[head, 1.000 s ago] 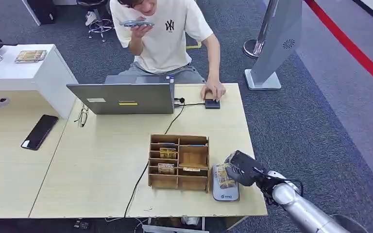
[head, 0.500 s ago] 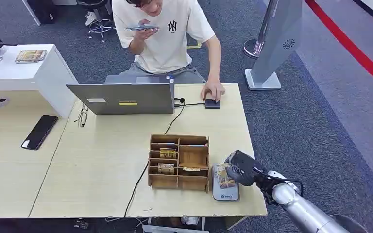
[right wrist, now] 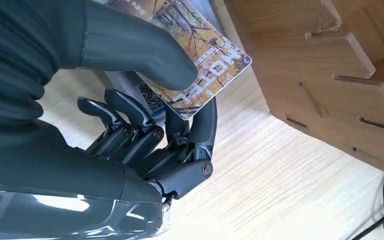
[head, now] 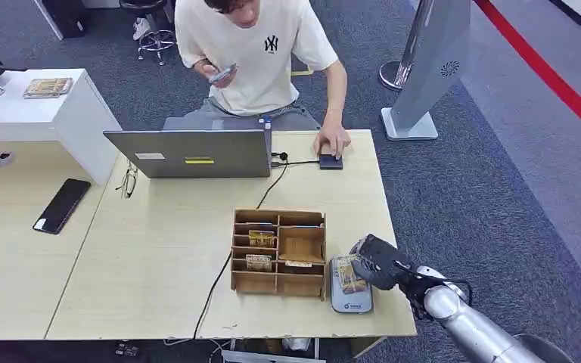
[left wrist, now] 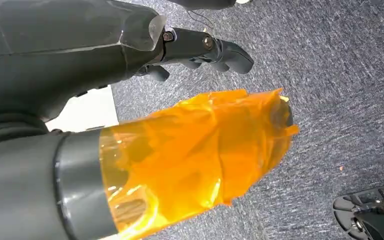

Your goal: Pass the card to the sensor for recognition and then transmit it.

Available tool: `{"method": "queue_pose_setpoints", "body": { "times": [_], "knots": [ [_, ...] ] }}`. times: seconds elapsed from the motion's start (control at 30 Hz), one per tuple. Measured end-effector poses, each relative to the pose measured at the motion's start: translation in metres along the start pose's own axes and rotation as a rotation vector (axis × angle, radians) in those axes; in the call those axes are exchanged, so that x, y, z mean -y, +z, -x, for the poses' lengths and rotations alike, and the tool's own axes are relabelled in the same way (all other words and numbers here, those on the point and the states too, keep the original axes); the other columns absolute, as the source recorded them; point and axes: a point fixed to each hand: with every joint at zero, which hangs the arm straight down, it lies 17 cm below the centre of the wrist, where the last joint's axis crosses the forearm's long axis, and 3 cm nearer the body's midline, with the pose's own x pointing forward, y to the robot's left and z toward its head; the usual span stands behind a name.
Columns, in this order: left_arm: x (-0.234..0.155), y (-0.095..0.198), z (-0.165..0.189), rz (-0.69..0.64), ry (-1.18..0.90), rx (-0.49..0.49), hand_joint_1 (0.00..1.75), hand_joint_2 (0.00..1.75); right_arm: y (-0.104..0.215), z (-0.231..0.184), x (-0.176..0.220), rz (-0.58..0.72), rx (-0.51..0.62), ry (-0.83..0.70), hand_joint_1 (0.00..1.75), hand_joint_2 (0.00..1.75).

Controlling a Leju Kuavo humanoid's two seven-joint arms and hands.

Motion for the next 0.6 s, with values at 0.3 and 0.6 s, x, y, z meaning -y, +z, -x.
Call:
{"method": "queue_pose_setpoints", "body": {
  "times": [0.3,0.6],
  "knots": [
    [0.0,0.0,0.0,0.0,0.0,0.0,0.0,0.0,0.0,-0.001,0.0,0.0,0.004,-0.001,1.75,1.75],
    [0.0,0.0,0.0,0.0,0.0,0.0,0.0,0.0,-0.006,-0.017,-0.002,0.015,0.066,-0.02,1.75,1.75]
  ]
}}
